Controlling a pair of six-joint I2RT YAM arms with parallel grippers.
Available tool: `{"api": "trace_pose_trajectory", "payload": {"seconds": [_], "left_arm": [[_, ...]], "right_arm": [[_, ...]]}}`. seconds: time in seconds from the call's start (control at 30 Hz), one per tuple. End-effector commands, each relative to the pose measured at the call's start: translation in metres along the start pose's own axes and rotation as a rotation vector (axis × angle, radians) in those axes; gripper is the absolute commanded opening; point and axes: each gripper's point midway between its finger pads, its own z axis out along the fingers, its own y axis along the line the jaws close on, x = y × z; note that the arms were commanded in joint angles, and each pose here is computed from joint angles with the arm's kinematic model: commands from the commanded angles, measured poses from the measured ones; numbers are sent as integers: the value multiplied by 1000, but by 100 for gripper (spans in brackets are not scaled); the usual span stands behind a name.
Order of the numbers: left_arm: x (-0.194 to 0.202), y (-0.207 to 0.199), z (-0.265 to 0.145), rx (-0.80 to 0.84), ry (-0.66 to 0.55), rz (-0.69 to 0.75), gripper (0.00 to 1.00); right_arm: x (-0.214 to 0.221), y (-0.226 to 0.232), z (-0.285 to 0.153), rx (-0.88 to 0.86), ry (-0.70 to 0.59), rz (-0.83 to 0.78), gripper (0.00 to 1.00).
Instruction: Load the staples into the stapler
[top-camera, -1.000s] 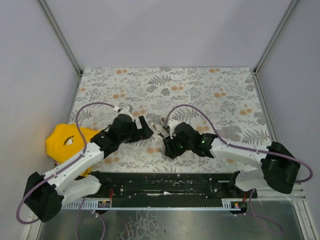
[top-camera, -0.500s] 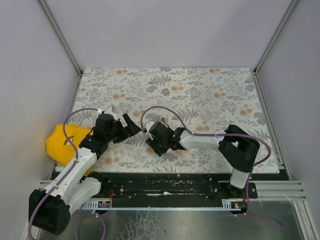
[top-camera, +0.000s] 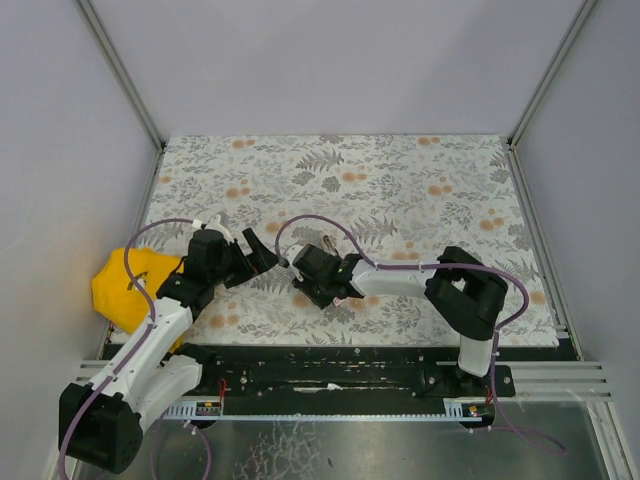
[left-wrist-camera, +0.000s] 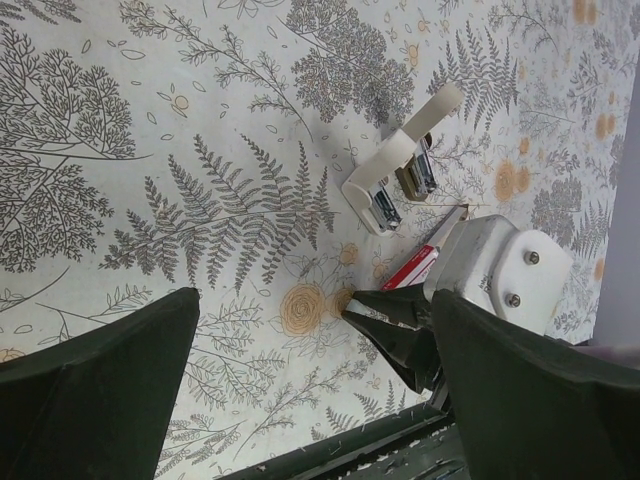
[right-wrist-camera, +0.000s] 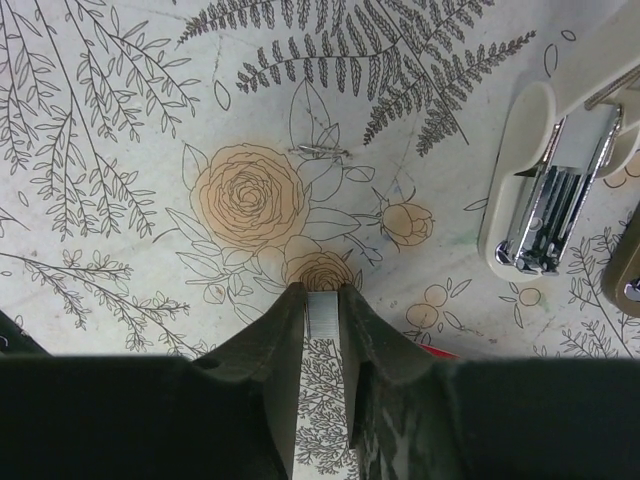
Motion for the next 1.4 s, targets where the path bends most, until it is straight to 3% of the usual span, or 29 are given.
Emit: {"api": "trace_pose_trajectory", "payload": {"seconds": [0.0, 0.3, 0.57, 0.8, 1.0, 1.37], "left_arm": [[-5, -8, -1, 58, -32, 26, 98], [-4, -45, -20, 292, -77, 69, 96], [-1, -105, -64, 682, -114, 59, 96], [0, -147, -105, 941, -113, 63, 96], [4, -177, -123, 1029, -82, 82, 81], [14, -209, -131, 1123, -43, 40, 53]], "right_arm": [[-4, -2, 0, 30, 4, -32, 25], [-46, -10, -37, -47, -149, 108, 19], [-106, -25, -130, -404, -494, 410, 19], [-145, -4, -225, -781, -810, 543, 20], [-152, 11, -270, -966, -918, 531, 21], [-148, 18, -285, -1007, -927, 483, 22]]}}
